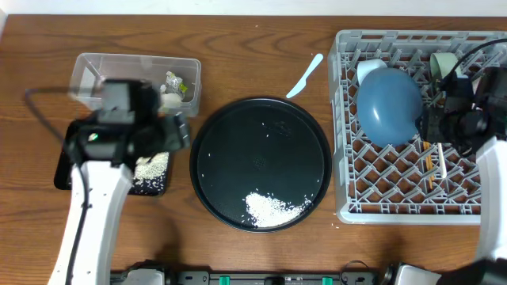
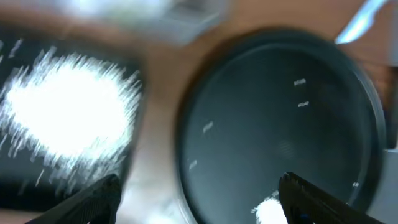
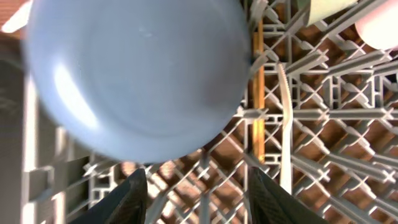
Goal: Sort waste into correct bins and load items into the dishwasher rack
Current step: 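Reach left gripper over the round tray to the white plastic utensil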
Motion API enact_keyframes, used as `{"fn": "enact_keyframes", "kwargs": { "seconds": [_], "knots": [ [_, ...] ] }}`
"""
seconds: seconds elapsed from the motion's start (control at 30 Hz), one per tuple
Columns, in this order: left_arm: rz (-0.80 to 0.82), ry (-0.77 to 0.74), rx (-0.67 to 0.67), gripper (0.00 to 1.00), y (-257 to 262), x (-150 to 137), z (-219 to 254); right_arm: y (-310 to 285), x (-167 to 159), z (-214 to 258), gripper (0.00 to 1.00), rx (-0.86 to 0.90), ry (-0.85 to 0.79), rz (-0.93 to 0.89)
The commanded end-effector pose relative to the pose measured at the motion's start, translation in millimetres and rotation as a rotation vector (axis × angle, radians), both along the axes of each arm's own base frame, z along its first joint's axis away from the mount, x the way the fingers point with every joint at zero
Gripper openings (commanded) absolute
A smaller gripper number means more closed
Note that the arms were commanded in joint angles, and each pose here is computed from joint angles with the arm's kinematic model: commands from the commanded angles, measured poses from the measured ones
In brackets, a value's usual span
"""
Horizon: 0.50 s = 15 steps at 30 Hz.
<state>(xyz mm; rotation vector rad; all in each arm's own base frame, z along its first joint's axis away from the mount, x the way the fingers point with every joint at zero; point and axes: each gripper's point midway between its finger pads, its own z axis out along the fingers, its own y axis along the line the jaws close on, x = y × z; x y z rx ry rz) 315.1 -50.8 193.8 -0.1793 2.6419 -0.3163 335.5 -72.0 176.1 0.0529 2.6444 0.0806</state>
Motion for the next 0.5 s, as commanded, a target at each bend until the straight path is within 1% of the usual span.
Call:
{"fn": "enact_keyframes", "kwargs": {
  "seconds": [0.0, 0.03, 0.1, 0.27, 0.37, 0.47],
  "knots": [
    [-0.169, -0.064, 0.02, 0.85, -43, 28, 10, 16, -3, 14, 0.49, 0.049, -0.023, 0.017],
    [-0.204, -0.085, 0.022, 0.87, -54, 36, 12, 16, -5, 13, 0.49, 0.051, -0.014, 0.016],
    [-0.287, -0.138, 0.033, 0.88, -79, 56, 14, 18, -10, 11, 0.48, 0.069, 0.008, -0.005],
    [-0.397, -0.222, 0.095, 0.89, -122, 102, 4, 21, -18, 7, 0.48, 0.09, 0.048, -0.024],
    [-0.471, -0.218, 0.121, 0.89, -145, 120, -12, 22, -20, 6, 0.47, 0.096, 0.058, -0.023],
    [-0.488, -0.197, 0.123, 0.89, -159, 136, -27, 23, -21, 5, 0.47, 0.105, 0.063, -0.029]
  ]
}}
